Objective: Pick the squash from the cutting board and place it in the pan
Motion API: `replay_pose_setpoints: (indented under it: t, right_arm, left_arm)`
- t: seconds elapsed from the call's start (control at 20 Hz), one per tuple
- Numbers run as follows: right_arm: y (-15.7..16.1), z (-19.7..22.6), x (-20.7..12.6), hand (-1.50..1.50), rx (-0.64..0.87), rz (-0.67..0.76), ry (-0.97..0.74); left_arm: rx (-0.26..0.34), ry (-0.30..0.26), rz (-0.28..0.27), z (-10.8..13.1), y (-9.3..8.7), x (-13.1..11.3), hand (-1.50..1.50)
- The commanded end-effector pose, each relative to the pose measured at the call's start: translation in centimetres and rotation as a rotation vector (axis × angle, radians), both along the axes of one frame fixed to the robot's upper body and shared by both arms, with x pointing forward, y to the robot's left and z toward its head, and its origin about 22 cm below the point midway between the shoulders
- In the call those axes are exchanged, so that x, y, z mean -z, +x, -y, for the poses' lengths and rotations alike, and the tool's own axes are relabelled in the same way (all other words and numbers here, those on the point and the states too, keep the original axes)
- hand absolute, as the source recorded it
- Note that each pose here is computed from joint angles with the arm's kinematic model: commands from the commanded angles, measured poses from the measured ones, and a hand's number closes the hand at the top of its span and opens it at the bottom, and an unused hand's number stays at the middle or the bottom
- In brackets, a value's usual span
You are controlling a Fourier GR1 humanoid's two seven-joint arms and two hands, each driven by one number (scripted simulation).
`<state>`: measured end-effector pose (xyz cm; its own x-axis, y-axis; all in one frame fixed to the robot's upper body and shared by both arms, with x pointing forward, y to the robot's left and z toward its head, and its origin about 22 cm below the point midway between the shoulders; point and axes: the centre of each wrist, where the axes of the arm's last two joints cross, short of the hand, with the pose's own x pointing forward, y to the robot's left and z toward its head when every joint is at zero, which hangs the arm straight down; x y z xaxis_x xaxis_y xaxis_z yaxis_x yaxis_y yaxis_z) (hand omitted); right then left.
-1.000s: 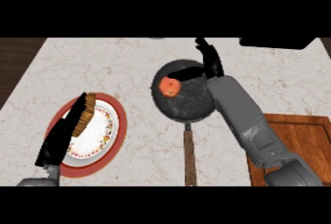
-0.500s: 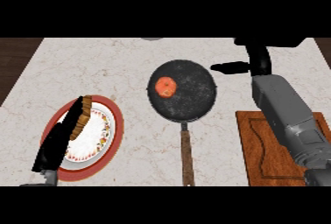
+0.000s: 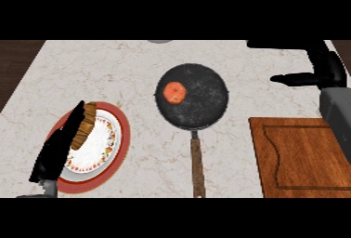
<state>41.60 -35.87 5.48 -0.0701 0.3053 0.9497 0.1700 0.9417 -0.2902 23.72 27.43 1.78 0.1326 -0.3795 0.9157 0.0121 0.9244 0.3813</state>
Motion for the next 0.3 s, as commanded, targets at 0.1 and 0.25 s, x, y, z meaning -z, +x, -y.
replay_pose_setpoints:
  t: [0.1,0.25]
  right_arm:
    - [-1.5,4.7,-1.5,-1.50,0.000,0.025,-0.009]
    - [-3.1,6.1,0.1,-1.50,-0.031,-0.016,-0.024]
  left_arm:
    - [0.000,0.006,0.010,0.5,0.1,0.4,0.00]
    - [0.007,0.000,-0.004,0.8,-1.3,0.5,0.00]
